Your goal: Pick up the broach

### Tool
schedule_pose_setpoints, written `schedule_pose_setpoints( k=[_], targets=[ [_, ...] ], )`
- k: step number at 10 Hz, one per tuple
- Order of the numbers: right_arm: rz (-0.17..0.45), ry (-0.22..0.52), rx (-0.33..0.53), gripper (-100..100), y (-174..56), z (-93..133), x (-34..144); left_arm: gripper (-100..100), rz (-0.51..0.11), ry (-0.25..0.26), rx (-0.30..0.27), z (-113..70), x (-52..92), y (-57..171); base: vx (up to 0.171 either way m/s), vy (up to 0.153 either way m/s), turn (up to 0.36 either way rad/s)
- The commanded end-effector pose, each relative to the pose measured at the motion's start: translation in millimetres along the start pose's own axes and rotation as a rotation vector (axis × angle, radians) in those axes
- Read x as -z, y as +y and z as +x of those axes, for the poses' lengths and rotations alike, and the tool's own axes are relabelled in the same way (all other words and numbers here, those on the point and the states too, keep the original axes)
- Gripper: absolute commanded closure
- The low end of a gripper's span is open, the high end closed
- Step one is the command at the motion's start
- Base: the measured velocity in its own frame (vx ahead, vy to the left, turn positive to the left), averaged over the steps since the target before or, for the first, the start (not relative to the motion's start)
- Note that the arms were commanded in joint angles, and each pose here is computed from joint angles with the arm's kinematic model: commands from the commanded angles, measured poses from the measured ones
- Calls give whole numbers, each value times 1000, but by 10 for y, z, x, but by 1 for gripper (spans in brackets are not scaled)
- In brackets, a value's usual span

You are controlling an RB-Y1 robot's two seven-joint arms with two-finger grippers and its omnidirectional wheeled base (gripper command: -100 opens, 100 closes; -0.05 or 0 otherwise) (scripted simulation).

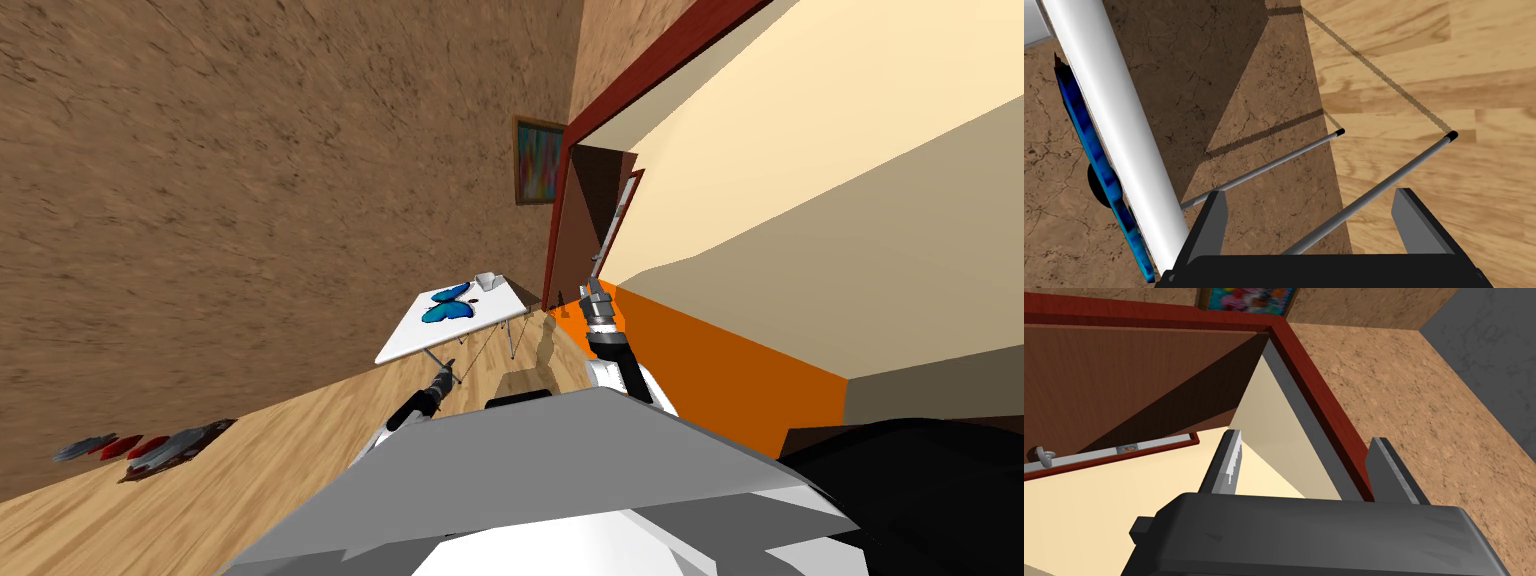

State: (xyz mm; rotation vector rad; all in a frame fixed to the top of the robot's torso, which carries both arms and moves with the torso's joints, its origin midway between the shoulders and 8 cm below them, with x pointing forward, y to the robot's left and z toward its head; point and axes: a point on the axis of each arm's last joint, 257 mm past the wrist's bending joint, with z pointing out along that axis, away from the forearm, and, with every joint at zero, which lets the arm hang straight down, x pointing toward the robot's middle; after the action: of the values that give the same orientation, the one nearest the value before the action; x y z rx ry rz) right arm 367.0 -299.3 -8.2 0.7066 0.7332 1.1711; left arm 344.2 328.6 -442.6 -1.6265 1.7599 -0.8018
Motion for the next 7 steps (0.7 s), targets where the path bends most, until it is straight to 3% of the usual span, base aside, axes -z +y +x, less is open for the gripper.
schedule_pose_setpoints(
  k=[1,2,3,4,5,6,7],
  targets=[
    [0,0,0,0,0,0,0,-100,-87,-20,-1,-226,-10,260,-2,-49,-135],
    [0,0,0,0,0,1,0,-100,-116,-27,2,-262,-7,375,-8,-54,-61],
    [0,0,0,0,0,0,0,-100,-168,-47,1,-480,3,479,-15,-85,-125],
    [0,0,0,0,0,1,0,-100,-218,-57,4,-538,27,658,-12,-69,-64],
    [0,0,0,0,0,0,0,-100,-258,-81,2,-782,55,707,0,-90,-131],
    [0,0,0,0,0,1,0,-100,-314,-91,7,-833,97,894,-12,-75,-65],
    [0,0,0,0,0,0,0,-100,-360,-124,8,-1123,157,959,-9,-97,-154]
  ],
)
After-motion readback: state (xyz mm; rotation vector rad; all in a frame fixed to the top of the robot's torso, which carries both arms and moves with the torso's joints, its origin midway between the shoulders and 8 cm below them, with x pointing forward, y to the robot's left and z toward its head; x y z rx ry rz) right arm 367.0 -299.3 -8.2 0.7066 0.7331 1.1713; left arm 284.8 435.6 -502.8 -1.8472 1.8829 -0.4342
